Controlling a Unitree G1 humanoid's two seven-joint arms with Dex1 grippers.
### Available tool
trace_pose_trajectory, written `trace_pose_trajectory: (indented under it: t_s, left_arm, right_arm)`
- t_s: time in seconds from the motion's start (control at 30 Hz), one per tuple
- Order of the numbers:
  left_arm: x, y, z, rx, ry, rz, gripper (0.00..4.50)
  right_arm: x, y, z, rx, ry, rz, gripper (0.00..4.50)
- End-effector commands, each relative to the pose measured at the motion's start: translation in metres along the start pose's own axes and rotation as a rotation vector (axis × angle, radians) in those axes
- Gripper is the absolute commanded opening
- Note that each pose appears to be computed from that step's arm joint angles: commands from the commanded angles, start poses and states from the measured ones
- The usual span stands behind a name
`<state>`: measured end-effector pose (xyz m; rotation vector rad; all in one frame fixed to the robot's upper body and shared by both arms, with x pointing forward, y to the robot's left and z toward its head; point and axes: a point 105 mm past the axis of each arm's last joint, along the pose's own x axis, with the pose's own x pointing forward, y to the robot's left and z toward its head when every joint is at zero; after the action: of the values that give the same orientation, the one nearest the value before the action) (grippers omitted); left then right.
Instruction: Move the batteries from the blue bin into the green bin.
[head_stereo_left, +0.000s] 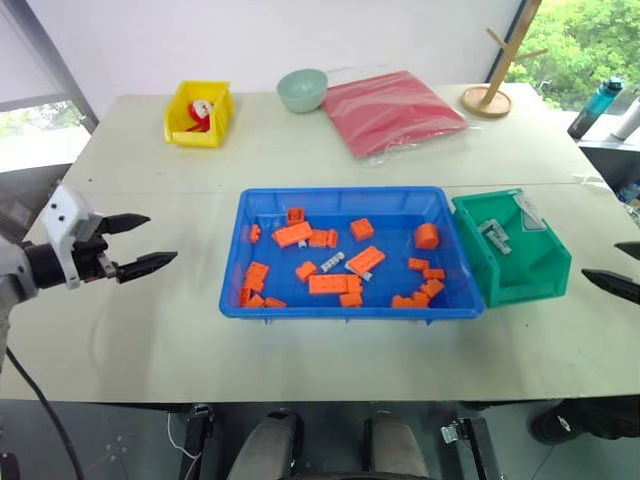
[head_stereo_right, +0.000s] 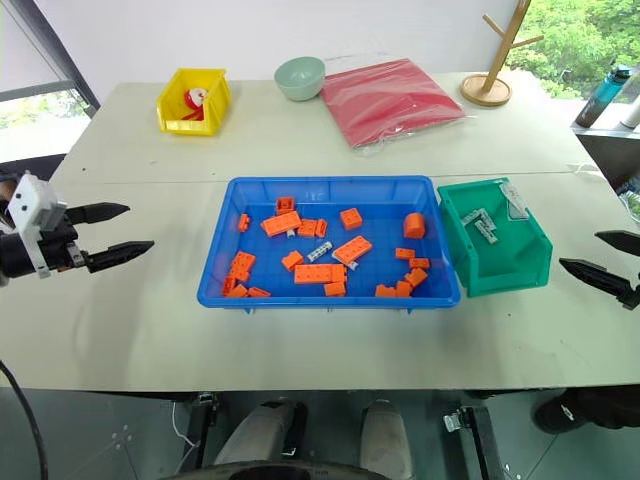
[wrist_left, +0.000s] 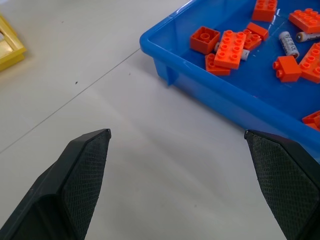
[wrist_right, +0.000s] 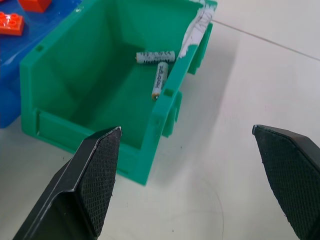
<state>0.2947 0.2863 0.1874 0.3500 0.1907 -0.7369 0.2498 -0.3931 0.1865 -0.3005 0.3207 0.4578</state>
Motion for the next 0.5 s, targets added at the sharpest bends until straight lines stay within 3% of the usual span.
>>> trace_pose_trajectory:
  t_s: [0.03, 0.27, 0.5]
  left_arm:
    - [-0.006, 0.005, 0.015, 0.055, -0.029, 0.025, 4.50]
    - [0.004, -0.001, 0.013, 0.023, -0.020, 0.011, 4.50]
    - [0.009, -0.015, 0.020, 0.020, -0.054, -0.053, 4.50]
  right_arm:
    - [-0.002, 0.000, 0.005, -0.029, -0.003, 0.003, 4.33]
    - [0.001, -0.002, 0.004, -0.014, 0.013, 0.008, 4.33]
    - [0.011, 0.004, 0.030, -0.078, -0.021, 0.056, 4.33]
